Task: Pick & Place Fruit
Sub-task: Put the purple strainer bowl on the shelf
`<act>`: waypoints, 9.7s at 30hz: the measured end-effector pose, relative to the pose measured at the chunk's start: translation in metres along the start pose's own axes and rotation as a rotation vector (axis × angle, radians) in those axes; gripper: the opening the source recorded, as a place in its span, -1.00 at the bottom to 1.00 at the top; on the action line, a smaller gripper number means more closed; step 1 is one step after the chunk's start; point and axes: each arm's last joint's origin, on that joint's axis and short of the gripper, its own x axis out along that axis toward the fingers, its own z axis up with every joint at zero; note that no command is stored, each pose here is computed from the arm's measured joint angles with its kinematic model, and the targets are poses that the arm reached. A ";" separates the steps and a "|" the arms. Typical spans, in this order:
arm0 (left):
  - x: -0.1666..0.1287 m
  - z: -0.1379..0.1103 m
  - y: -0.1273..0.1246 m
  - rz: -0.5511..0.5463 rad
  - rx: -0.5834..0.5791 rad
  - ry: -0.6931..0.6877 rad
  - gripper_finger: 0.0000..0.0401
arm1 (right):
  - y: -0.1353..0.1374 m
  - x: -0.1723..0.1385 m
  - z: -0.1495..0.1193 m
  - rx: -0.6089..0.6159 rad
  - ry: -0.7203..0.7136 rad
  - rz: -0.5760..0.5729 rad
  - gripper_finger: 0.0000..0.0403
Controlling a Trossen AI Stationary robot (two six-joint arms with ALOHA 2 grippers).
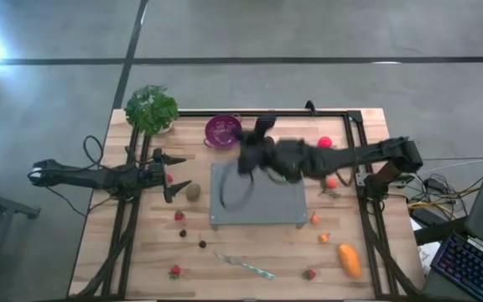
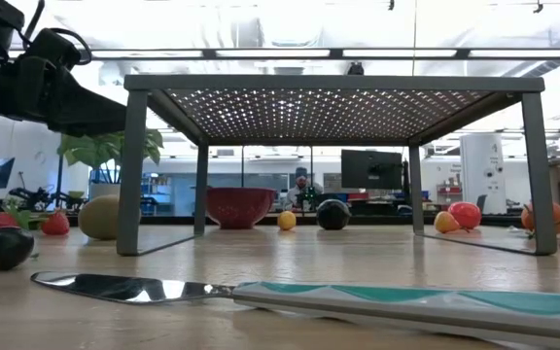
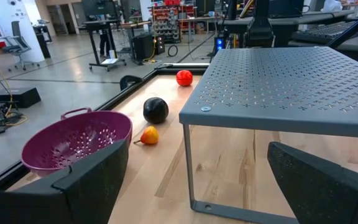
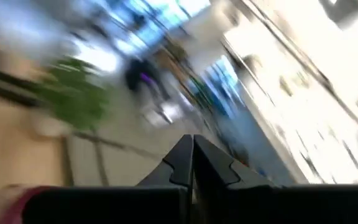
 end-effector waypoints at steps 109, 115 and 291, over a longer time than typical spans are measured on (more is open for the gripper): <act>0.000 0.000 0.000 0.000 0.000 0.001 0.94 | 0.000 -0.219 -0.164 0.815 0.295 0.706 -0.59; 0.000 0.000 0.000 0.000 0.000 0.001 0.94 | -0.027 -0.193 -0.165 0.738 0.269 0.562 -0.71; 0.146 -0.008 0.051 0.324 1.223 0.729 0.06 | -0.078 -0.050 -0.245 0.600 0.594 0.261 -0.96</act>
